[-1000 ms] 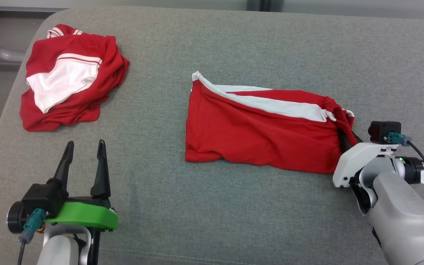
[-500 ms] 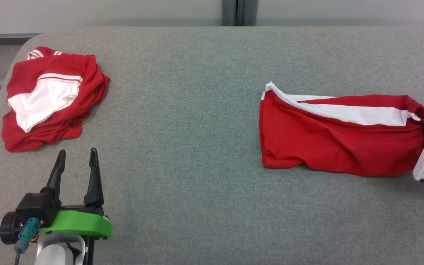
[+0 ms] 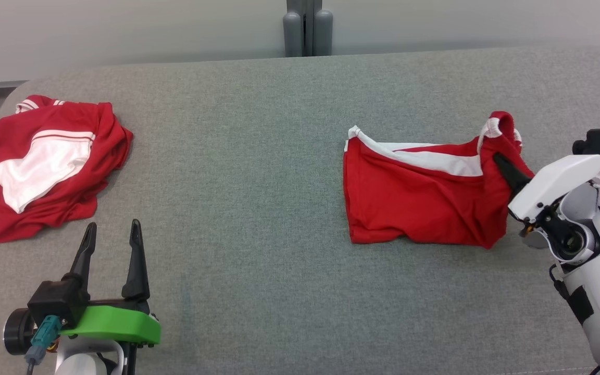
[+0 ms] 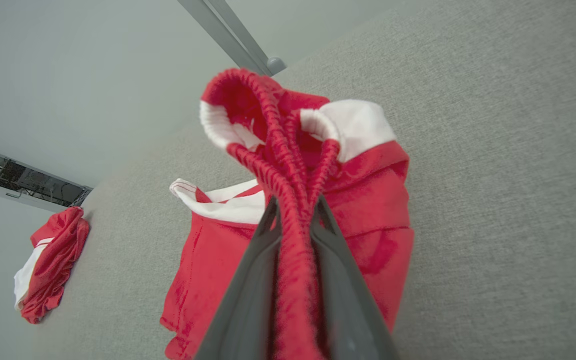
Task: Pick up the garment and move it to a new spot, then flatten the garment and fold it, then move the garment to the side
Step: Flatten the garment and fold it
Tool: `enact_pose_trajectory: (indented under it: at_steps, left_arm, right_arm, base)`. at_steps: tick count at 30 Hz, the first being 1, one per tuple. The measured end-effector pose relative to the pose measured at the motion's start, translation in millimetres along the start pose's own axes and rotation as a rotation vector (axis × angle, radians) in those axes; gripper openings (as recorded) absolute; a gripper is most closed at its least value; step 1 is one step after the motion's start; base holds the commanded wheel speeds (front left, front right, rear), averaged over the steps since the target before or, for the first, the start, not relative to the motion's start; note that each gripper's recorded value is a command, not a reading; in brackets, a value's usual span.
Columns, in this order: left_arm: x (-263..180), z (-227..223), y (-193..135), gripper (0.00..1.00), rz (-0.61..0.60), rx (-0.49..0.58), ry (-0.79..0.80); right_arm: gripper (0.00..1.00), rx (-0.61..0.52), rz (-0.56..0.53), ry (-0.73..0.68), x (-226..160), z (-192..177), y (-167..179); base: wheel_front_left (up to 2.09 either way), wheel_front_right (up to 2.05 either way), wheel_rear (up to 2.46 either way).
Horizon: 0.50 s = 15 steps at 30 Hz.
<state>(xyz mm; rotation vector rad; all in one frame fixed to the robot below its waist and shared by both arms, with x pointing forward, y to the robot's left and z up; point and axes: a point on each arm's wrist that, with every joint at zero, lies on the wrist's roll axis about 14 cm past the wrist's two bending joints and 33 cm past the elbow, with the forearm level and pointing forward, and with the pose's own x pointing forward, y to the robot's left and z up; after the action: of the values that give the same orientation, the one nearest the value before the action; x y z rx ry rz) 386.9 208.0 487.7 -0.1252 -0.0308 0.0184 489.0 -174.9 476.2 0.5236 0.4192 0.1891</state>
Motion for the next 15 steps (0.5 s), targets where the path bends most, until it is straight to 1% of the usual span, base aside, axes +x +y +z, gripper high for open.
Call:
enact_pose_trajectory:
  at_steps: [3, 6, 12, 15]
  left_arm:
    - [0.2, 2.0, -2.5, 1.00, -0.007, -0.001, -0.006]
    - [-0.6, 1.5, -2.5, 1.00, -0.007, -0.002, -0.004]
    - [-4.4, -1.0, 1.4, 1.00, 0.007, -0.005, 0.004]
    - [-5.9, -0.9, 4.9, 1.00, 0.020, -0.007, 0.004]
  right_arm:
    - [0.00, 0.073, 0.072, 0.009, 0.3, -3.6, 25.2]
    - [0.00, 0.116, 0.131, 0.032, 6.0, -14.5, 50.5]
    - [0.00, 0.121, 0.169, 0.083, 19.3, -38.6, 77.5]
    - [0.00, 0.111, 0.165, 0.101, 27.5, -49.6, 84.3]
  base:
    - [0.00, 0.00, 0.00]
    - [0.00, 0.00, 0.00]
    - [0.00, 0.00, 0.00]
    - [0.00, 0.00, 0.00]
